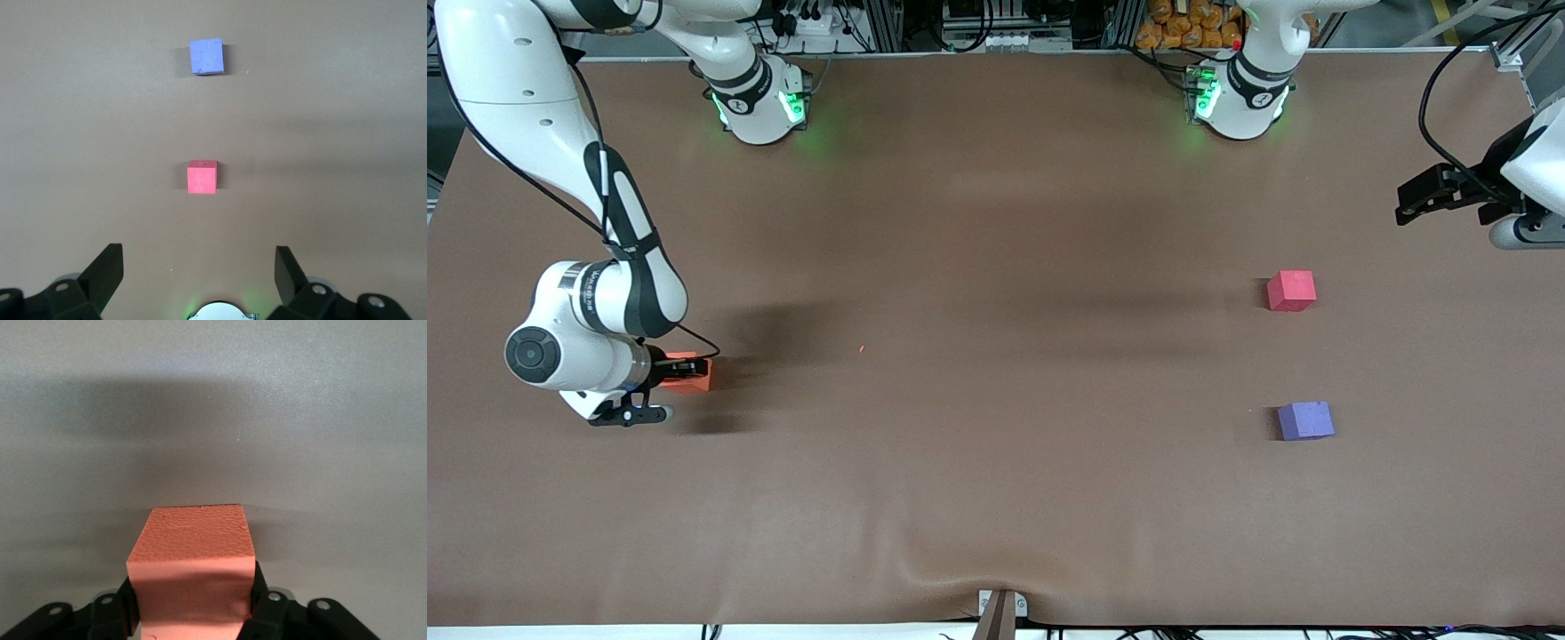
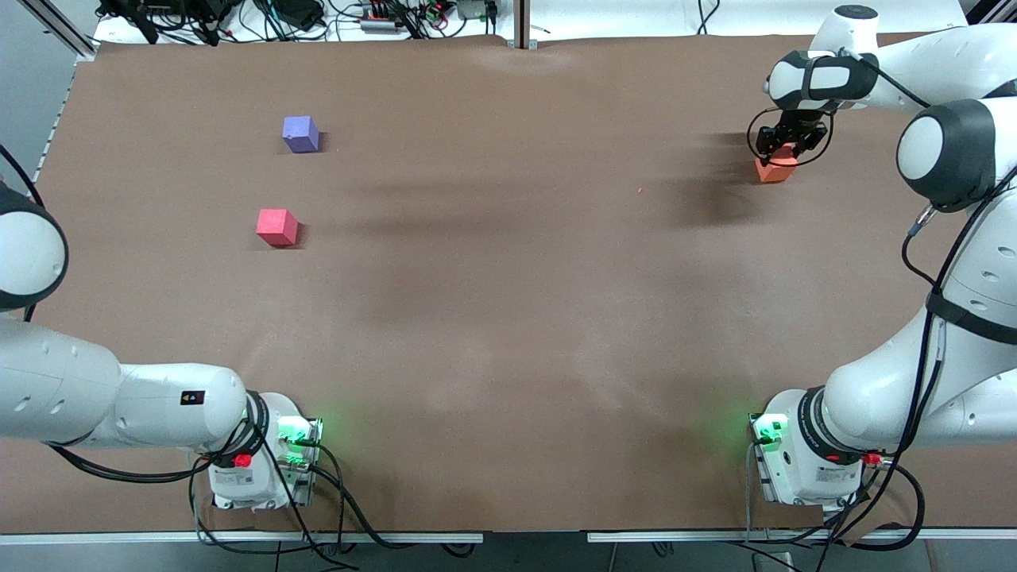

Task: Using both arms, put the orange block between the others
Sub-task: 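Carry the orange cube toward the table middle with the right gripper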

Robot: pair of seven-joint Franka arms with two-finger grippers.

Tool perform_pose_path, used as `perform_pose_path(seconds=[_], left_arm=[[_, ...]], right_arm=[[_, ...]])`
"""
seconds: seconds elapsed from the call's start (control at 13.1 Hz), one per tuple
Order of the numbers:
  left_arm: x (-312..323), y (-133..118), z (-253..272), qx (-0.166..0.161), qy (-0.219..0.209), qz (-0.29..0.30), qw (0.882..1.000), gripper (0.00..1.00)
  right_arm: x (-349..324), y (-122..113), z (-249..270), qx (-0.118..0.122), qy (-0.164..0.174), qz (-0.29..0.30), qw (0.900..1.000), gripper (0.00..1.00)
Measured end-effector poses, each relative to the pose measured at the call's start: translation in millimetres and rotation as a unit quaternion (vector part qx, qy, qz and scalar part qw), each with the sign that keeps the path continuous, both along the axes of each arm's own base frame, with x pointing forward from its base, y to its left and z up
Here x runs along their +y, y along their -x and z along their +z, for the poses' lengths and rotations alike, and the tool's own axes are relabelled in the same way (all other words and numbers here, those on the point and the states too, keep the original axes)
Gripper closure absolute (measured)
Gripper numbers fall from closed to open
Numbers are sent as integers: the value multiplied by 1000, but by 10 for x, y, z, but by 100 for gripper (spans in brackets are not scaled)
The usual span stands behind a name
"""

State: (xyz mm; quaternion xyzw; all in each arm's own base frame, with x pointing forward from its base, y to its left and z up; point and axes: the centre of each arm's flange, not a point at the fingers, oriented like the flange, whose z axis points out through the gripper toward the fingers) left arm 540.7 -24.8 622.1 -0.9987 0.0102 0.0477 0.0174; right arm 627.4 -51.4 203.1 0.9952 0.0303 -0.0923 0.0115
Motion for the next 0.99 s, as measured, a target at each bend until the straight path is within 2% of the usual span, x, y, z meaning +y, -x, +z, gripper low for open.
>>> perform_pose_path(seconds=[0.15, 0.31, 0.46, 0.61, 0.77, 0.99], left_arm=[[0, 0, -8, 1, 0, 0, 1000, 0], [0, 1, -15, 2, 0, 0, 1000, 0], [0, -1, -19, 1, 0, 0, 1000, 0], [-2, -2, -20, 1, 0, 0, 1000, 0], [-2, -3, -20, 1, 0, 0, 1000, 0], [0, -2, -28, 2, 0, 0, 1000, 0]], right_arm=[[215, -84, 207, -17, -6, 15, 1000, 46], [694, -168, 576, -39, -25, 10, 999, 48], [1366, -124, 886, -38, -59, -15, 997, 48], [2167, 22, 1053, -32, -91, -40, 995, 48], [2991, 292, 1063, -15, -105, -53, 993, 48], [3899, 739, 1031, 4, -118, -32, 992, 48]])
